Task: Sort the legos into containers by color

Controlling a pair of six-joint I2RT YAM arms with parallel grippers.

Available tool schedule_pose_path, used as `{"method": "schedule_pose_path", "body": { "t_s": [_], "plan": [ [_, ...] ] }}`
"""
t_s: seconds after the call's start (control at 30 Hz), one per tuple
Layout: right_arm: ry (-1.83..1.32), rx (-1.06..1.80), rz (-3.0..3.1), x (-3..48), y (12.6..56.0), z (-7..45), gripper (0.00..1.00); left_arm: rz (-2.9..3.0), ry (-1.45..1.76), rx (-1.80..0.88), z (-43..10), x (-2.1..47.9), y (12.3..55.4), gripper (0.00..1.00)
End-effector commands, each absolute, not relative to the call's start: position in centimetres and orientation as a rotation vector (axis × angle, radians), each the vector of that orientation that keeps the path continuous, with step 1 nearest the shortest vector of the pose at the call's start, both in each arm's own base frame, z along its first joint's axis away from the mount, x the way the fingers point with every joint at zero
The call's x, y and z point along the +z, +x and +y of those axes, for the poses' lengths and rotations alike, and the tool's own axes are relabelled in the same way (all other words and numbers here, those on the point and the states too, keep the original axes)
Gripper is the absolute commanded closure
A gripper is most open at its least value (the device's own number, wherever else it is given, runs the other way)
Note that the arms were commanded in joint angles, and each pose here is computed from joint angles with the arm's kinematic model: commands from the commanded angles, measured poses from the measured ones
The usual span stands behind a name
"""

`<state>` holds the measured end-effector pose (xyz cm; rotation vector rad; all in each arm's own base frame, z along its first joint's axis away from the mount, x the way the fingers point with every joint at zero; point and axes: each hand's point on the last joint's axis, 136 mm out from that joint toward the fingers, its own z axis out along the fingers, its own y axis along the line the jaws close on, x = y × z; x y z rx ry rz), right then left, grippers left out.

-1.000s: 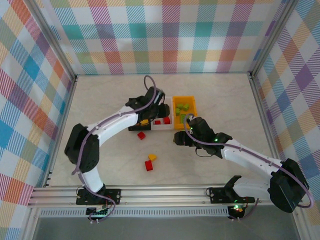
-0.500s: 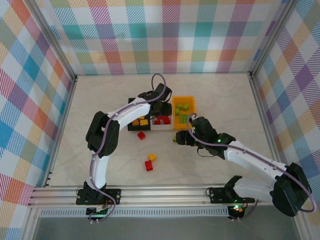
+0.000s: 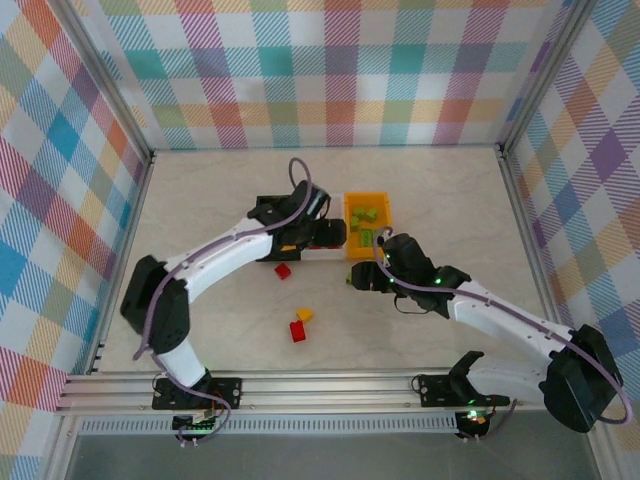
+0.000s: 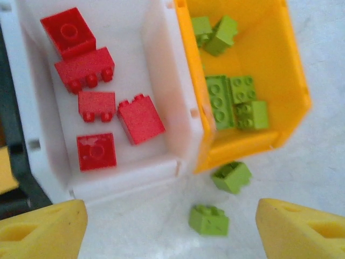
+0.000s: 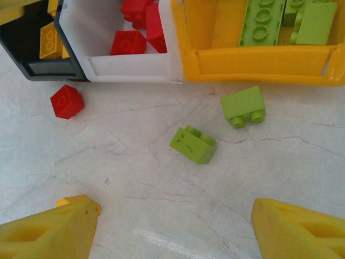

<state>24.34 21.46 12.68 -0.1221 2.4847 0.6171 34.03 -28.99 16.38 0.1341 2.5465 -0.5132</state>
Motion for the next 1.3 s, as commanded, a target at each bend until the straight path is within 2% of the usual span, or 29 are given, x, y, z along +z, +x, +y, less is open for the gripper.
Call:
{"method": "schedule_pose_path", "body": {
  "t_s": [0.0,0.4,0.67,0.87,0.97,1.17,1.27],
  "plan": [
    [-0.129,0.603,2.535,11.1,24.5,21.7,0.24,2.551,0.114,-0.598,-28.4,16.1,31.3,0.01],
    [-0.04,0.489,2.629,6.4,28.3,24.0,0.25,2.521,-0.092,-0.504,-19.3,12.2,24.4,0.0],
    [0.013,0.386,2.678,4.7,29.9,24.3,0.28,2.487,-0.174,-0.525,-16.6,11.2,22.8,0.0],
    [0.022,0.28,2.767,2.4,29.6,23.8,0.36,2.494,-0.182,-0.521,-16.1,10.8,22.6,0.0],
    [0.016,0.28,2.786,2.1,29.2,23.7,0.45,2.489,-0.191,-0.526,-15.9,10.7,22.6,0.0],
    [-0.01,0.351,2.747,3.7,28.5,23.6,0.63,2.474,-0.213,-0.523,-15.2,10.9,22.6,0.0],
    [-0.025,0.406,2.71,5.5,27.9,23.5,0.67,2.465,-0.22,-0.531,-15.1,11.0,22.7,0.0]
  ]
}}
